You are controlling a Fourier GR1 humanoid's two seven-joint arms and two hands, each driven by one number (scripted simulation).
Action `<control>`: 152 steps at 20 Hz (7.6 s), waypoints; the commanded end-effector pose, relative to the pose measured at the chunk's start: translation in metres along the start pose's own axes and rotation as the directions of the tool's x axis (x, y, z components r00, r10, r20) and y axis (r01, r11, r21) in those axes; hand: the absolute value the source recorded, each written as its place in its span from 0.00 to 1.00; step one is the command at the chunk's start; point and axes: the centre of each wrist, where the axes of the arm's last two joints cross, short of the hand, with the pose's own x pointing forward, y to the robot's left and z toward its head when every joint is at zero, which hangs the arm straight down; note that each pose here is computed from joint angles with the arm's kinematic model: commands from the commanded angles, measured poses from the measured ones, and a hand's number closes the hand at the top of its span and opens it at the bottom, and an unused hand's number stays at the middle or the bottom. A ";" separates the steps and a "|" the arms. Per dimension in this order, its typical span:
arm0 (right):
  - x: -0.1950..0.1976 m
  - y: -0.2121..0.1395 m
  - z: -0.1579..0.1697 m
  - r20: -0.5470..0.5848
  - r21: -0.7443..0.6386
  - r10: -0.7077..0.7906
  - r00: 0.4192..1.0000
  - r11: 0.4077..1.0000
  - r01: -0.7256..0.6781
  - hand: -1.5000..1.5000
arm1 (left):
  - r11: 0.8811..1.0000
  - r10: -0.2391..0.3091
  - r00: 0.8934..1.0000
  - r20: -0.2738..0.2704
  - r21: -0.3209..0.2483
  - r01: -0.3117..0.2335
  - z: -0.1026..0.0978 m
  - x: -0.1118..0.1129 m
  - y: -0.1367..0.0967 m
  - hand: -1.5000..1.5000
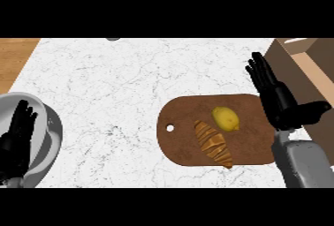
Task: Pick the lemon from the cutting board and place it in the cardboard box
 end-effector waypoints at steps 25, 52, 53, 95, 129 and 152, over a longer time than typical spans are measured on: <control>0.081 -0.197 -0.023 -0.084 0.516 0.677 0.731 0.657 -0.549 0.00 | 0.934 0.243 0.970 -0.023 -0.264 -0.240 -0.010 0.072 -0.076 0.50; 0.052 -0.057 -0.032 -0.159 0.609 0.637 0.754 0.665 -0.433 0.00 | 0.936 0.247 0.969 -0.020 -0.253 -0.244 -0.015 0.061 -0.065 0.50; 0.056 -0.069 -0.036 -0.167 0.623 0.655 0.737 0.650 -0.436 0.00 | 0.933 0.259 0.966 -0.025 -0.252 -0.257 -0.004 0.057 -0.073 0.50; -0.008 0.002 -0.006 -0.182 0.645 0.695 0.696 0.618 -0.449 0.00 | 0.934 0.249 0.968 -0.040 -0.253 -0.251 -0.011 0.070 -0.070 0.50; -0.005 0.095 -0.003 0.052 0.381 0.895 0.442 0.391 -0.838 1.00 | 0.940 0.243 0.970 -0.023 -0.242 -0.241 -0.016 0.072 -0.068 0.50; 0.167 0.099 0.028 -0.179 -0.263 0.855 0.487 0.435 -0.861 1.00 | 0.935 0.260 0.965 -0.026 -0.241 -0.258 -0.005 0.059 -0.068 0.50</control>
